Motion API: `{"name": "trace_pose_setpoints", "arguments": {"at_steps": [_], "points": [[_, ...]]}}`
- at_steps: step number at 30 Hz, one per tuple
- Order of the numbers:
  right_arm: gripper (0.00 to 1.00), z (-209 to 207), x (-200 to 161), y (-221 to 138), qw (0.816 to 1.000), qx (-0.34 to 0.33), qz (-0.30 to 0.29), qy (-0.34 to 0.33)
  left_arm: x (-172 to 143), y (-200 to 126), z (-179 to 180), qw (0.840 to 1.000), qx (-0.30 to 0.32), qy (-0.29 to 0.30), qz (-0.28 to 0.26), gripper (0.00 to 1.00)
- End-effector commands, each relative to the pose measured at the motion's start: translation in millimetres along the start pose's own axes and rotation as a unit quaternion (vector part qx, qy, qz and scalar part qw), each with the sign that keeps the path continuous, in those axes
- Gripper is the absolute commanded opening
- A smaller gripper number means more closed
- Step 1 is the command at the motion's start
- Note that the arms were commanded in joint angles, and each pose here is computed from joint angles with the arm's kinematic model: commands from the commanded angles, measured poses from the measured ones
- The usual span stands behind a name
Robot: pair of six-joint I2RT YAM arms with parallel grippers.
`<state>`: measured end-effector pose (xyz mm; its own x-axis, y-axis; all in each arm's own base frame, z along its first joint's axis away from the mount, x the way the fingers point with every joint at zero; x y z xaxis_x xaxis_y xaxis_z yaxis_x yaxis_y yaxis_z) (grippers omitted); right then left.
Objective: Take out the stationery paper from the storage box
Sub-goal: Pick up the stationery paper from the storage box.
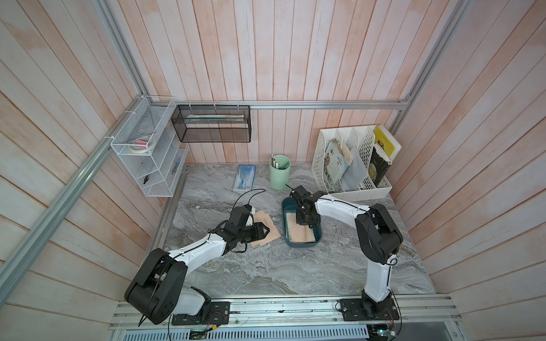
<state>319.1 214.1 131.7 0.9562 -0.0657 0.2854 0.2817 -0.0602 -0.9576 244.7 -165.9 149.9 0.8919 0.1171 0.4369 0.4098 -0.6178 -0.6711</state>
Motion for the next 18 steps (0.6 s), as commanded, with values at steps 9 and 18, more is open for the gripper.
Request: {"name": "trace_pose_setpoints", "arguments": {"at_steps": [9,18], "points": [[0.09,-0.8,2.6,-12.4,1.0,-0.016,-0.009,-0.01,4.8,1.5,-2.7,1.0,-0.007,0.0,0.0,0.54],[0.02,-0.5,2.5,-15.0,1.0,-0.01,-0.011,-0.014,4.4,2.0,-2.6,1.0,-0.008,-0.002,0.002,0.54]]}}
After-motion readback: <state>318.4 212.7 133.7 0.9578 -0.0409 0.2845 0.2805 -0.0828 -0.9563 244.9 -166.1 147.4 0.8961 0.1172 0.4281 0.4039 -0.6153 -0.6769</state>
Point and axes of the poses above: each gripper's point midway between its finger pads, its own y axis out along the fingers, its own z axis along the line the jaws close on, x = y × z, the point moved 10 cm from there along -y, back along the fingers, and after that the axes turned 4 degrees about y, right-handed, at the moved point
